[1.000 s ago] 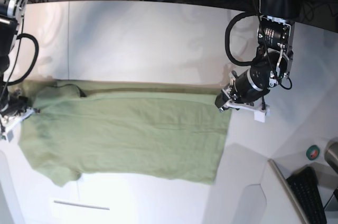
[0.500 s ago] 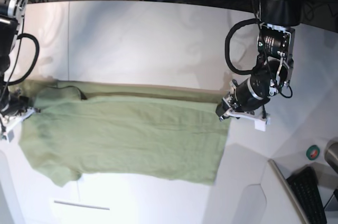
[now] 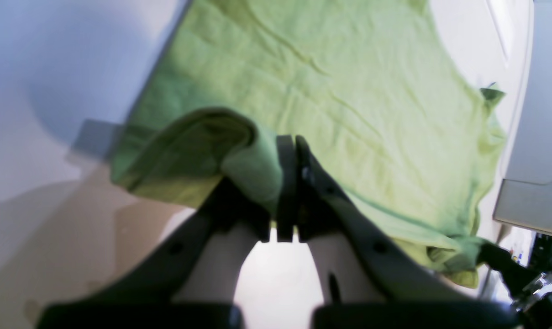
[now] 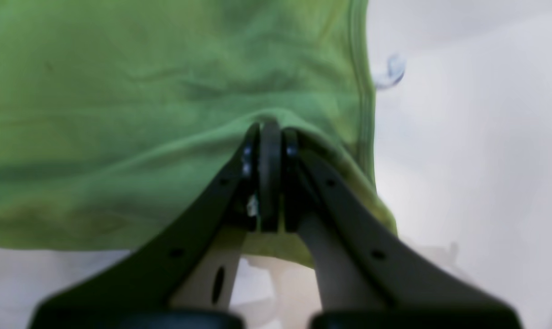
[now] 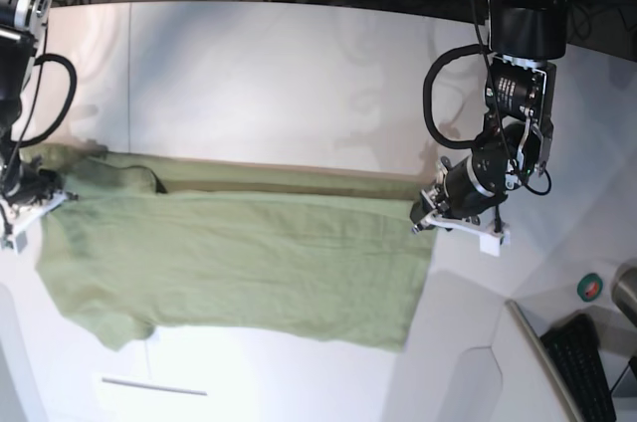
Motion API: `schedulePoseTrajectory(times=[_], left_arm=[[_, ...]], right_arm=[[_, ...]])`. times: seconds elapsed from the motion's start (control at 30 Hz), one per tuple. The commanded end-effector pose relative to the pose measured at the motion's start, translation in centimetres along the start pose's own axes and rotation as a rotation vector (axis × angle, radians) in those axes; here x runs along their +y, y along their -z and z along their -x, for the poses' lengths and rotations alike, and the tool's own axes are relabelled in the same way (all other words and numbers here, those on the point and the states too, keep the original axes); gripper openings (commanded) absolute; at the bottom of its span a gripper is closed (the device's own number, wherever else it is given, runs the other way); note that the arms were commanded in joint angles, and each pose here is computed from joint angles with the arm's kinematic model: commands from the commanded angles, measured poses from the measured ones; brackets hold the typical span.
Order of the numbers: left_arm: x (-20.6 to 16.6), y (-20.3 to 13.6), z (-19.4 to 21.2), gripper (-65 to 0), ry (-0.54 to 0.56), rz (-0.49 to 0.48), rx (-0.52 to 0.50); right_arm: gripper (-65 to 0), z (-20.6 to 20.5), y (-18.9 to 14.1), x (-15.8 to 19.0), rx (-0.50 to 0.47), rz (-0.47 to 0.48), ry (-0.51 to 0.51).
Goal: Layout the t-shirt on the table in an organized manner, then fold the t-shirt properly
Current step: 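Lower the taut shirt edge onto the table with both grippers, then hold the shirt edge with both grippers and drag it away from the hem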
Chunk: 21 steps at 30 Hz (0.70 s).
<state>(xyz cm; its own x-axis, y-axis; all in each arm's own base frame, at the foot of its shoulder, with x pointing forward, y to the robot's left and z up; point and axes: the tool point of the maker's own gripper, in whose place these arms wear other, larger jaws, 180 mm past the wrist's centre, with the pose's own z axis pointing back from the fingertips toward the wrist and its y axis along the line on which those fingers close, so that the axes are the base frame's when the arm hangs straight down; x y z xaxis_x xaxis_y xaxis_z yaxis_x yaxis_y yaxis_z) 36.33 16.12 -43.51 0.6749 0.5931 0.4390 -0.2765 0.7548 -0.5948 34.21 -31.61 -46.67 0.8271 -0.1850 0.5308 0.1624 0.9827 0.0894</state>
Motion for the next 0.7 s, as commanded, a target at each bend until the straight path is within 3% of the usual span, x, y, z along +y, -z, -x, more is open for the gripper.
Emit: schedulePoseTrajectory(times=[0.0,0.2,0.67], left_arm=[[-1.6,-0.1,-2.3,-65.0,0.024,0.039,-0.051],[-2.3,0.0,-3.4,-65.0,0.027,0.050,-0.066],[0.2,1.4,-3.5,-65.0,-0.021,-0.015,-0.089]], right_arm=[[-65.0,-3.3,-0.8,-0.7,-0.081,0.013,-0.002],[-65.0,-3.2,-0.8,-0.8,-0.078,0.014,-0.002],[-65.0,-3.1,-0.8,-0.8,-0.077,0.014,-0.002]])
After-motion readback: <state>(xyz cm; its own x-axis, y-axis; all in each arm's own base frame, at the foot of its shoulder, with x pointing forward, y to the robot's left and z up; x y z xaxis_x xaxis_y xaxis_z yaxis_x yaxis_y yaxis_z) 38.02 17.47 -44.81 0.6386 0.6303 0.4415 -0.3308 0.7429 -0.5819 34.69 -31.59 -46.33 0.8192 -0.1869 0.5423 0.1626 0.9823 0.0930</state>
